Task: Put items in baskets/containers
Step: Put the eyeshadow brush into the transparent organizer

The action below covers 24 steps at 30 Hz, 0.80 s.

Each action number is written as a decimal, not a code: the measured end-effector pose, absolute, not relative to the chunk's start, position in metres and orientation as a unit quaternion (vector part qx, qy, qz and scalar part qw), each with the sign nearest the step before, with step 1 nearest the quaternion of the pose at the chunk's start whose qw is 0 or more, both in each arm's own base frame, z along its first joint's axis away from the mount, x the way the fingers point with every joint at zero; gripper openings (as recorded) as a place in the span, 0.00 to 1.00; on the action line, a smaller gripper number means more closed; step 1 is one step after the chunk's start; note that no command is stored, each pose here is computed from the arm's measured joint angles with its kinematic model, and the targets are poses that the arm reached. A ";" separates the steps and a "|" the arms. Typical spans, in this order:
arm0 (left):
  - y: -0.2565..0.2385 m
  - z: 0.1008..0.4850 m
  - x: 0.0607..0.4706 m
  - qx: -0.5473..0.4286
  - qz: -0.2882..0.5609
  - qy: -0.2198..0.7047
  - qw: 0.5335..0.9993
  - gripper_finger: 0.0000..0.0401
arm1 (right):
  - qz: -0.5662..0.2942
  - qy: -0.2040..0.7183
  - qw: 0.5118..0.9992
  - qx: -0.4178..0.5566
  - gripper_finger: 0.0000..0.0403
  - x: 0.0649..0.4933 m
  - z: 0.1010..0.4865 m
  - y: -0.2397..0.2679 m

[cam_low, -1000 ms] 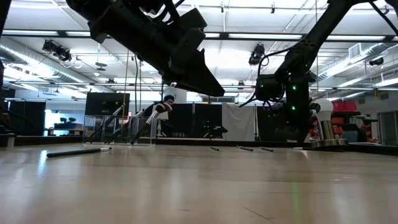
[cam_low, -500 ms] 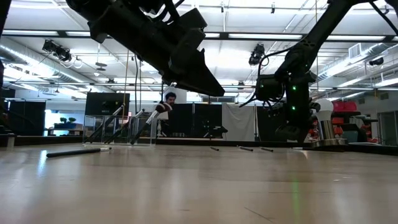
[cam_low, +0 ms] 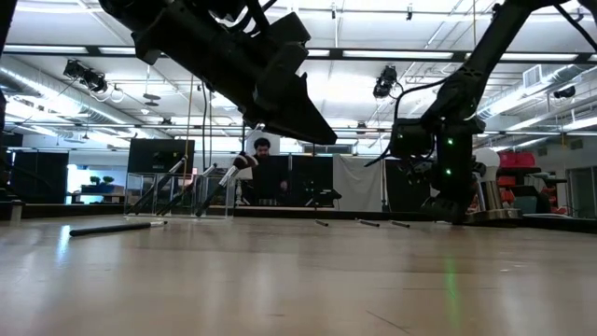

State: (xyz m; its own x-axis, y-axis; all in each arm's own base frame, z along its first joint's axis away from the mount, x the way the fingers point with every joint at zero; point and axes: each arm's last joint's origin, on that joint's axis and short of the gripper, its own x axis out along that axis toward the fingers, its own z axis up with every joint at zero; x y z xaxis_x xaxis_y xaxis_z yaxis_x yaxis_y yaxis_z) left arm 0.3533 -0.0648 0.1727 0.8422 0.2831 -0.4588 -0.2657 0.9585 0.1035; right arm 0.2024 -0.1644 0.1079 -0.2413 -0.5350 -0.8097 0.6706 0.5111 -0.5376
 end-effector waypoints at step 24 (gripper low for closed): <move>-0.065 0.173 0.353 0.018 0.143 0.242 0.960 0.34 | -0.423 0.586 0.687 0.079 0.01 0.243 0.116 -0.114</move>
